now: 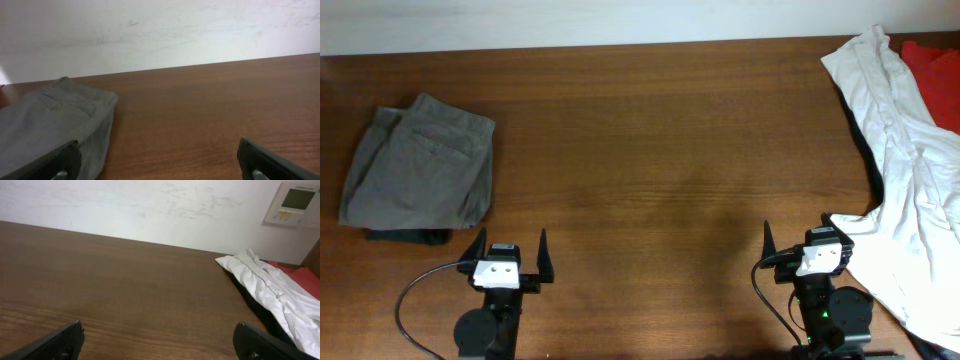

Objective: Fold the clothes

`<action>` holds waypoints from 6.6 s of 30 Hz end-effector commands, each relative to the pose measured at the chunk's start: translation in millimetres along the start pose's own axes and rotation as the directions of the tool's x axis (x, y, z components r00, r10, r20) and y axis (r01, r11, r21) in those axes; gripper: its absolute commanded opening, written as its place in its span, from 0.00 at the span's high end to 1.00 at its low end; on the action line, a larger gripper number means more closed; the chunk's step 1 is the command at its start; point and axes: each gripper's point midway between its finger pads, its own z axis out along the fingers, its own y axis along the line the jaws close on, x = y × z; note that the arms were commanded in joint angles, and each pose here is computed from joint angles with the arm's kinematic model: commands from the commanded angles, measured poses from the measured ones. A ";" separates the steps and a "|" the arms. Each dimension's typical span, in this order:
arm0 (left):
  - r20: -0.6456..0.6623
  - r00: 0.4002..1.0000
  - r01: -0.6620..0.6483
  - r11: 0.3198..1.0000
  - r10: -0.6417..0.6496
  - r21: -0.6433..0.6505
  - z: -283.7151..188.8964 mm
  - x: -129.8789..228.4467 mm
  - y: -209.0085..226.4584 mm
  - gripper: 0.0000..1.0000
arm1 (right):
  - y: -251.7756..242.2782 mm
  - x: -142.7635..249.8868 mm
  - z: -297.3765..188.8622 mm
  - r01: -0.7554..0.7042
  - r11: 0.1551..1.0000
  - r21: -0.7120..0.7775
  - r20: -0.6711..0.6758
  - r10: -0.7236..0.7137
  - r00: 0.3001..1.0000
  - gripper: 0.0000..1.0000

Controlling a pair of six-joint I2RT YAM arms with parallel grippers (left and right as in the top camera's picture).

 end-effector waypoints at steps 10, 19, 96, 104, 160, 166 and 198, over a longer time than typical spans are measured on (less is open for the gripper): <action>0.003 1.000 -0.020 1.000 0.020 0.018 0.0 0.7 -3.4 0.01 | 2.8 1.4 0.1 -0.007 1.000 -0.012 0.003 0.007 1.000 0.01; 0.003 1.000 -0.020 1.000 0.020 0.018 0.0 0.7 -3.4 0.01 | 2.8 1.4 0.1 -0.007 1.000 -0.012 0.003 0.007 1.000 0.01; -0.072 0.988 0.139 0.988 -0.134 0.070 -8.2 -80.3 -7.3 0.01 | -11.5 -78.4 -40.1 -0.198 0.980 0.021 -0.086 0.199 0.976 0.01; -0.398 0.911 0.141 0.989 -0.110 0.050 26.5 -98.7 -6.1 0.01 | -22.6 -87.6 -43.0 -0.168 0.981 0.098 -0.438 0.194 0.878 0.01; -0.664 0.741 0.198 0.977 -0.098 0.077 59.1 -47.7 -22.0 0.01 | -113.3 173.6 13.0 0.023 0.782 0.623 -0.782 0.623 0.008 0.96; -0.641 0.761 0.194 0.978 -0.099 0.079 64.0 -53.4 -21.2 0.01 | -123.8 105.3 27.7 -0.047 0.774 0.632 -0.764 0.632 0.131 0.96; -0.594 0.798 0.189 0.978 -0.102 0.086 72.9 -64.8 -20.4 0.01 | 221.9 -86.3 129.9 -0.273 0.899 -0.341 -0.645 -0.013 0.764 0.34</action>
